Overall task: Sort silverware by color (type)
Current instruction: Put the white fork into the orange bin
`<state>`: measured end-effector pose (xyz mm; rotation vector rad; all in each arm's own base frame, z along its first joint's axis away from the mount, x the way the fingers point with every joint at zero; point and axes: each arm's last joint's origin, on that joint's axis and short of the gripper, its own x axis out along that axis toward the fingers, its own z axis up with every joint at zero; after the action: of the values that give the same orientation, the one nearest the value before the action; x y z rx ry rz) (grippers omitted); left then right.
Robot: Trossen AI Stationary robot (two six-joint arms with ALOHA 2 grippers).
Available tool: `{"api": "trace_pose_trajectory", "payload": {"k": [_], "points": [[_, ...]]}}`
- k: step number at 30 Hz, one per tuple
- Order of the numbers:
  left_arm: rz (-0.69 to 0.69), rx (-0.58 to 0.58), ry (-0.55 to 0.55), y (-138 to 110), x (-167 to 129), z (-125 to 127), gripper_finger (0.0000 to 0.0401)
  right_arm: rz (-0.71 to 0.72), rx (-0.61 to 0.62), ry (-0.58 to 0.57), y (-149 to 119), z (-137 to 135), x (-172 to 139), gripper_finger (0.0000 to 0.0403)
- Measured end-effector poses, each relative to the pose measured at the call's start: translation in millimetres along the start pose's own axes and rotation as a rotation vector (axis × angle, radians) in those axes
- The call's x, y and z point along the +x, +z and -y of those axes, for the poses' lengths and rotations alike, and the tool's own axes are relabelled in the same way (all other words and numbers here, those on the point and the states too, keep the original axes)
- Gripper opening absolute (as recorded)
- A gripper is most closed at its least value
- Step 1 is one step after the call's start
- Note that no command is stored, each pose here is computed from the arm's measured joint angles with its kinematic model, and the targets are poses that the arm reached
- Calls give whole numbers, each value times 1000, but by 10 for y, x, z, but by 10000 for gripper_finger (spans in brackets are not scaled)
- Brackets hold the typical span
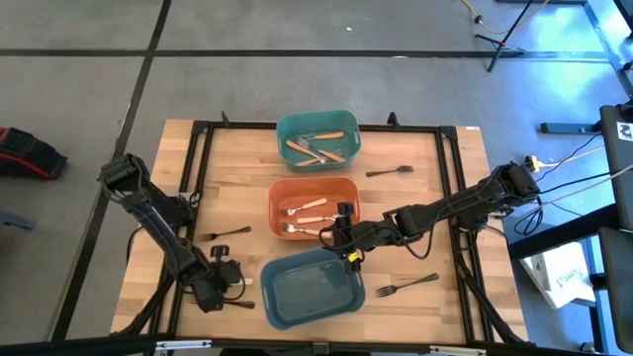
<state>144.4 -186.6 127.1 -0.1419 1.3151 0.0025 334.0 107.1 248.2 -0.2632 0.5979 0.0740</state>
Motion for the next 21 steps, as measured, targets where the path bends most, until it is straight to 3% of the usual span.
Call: {"api": "trace_pose_trajectory", "payload": {"k": [6, 14, 21], "points": [[-12, 18, 0, 24, 6, -23, 38, -1, 0, 0, 0, 0, -1, 190], [-10, 44, 28, 74, -107, -11, 44, -1, 0, 0, 0, 0, -1, 190], [74, 125, 124, 205, -449, 26, 49, -4, -1, 0, -3, 0, -1, 190]]}}
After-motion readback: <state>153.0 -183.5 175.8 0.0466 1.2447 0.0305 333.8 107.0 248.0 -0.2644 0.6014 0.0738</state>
